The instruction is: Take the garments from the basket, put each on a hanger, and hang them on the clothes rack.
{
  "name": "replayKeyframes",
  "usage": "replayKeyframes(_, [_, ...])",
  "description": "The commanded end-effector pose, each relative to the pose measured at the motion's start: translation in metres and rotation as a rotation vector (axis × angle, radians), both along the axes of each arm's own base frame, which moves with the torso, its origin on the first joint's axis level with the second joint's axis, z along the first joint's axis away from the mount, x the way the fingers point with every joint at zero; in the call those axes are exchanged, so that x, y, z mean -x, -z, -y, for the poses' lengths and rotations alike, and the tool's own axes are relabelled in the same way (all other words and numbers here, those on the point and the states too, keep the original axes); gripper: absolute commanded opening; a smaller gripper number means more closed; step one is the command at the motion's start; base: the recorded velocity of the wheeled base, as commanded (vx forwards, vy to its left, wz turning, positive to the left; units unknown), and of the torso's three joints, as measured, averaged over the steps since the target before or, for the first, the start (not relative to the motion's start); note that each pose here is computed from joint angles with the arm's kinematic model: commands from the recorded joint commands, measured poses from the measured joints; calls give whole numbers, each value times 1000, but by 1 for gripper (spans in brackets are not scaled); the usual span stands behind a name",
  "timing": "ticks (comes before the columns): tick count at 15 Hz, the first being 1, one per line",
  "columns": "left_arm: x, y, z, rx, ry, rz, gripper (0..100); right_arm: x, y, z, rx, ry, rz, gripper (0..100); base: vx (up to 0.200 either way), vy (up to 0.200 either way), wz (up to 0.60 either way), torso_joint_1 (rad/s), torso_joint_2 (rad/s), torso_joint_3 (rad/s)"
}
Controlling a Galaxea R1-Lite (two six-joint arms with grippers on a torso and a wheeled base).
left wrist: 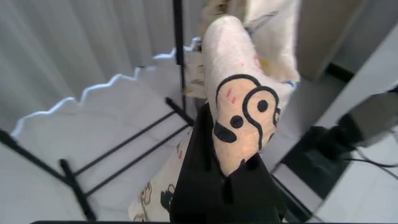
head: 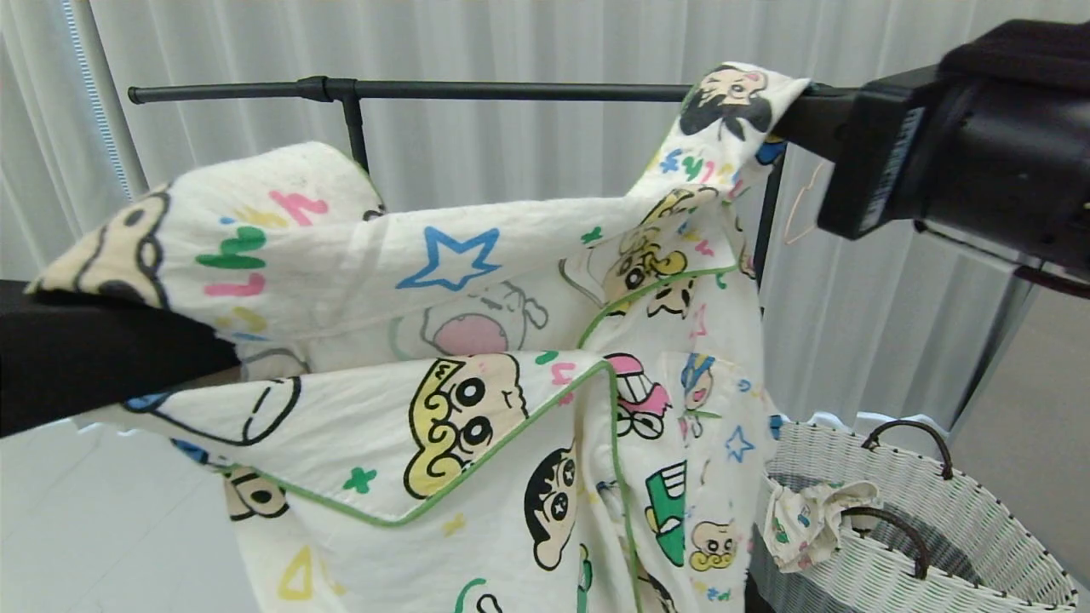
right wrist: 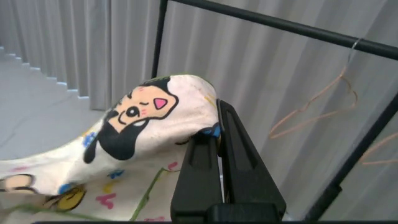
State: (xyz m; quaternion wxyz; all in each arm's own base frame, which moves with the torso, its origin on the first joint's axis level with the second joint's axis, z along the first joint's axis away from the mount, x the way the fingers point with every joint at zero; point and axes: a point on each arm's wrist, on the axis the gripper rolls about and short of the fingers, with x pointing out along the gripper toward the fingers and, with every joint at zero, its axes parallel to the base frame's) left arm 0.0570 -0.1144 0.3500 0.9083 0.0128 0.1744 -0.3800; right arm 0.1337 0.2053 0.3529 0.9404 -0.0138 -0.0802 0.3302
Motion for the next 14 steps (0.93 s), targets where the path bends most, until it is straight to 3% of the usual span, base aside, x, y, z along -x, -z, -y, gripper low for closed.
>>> replayKeyframes(1, [9,-3,-4,35,47,-8,0,-20,19,-30,46,-6,-26,0,0,0,0,0,0,0])
replayKeyframes(6, [13,-2,-5,47,74,-25,0,-32,22,-26,52,37,-33,0,0,0,0,0,0,0])
replayKeyframes(8, [12,5,-2,-6,75,-4,0,-36,19,-18,49,65,-29,0,0,0,0,0,0,0])
replayKeyframes(11, [-7,14,0,-170,8,106,0,-23,5,15,64,102,-39,0,0,0,0,0,0,0])
replayKeyframes(12, [-13,13,3,-193,-10,130,0,-14,0,27,68,100,-44,0,0,0,0,0,0,0])
replayKeyframes(14, [-28,11,22,-144,-40,167,0,4,-8,45,76,81,-46,0,0,0,0,0,0,0])
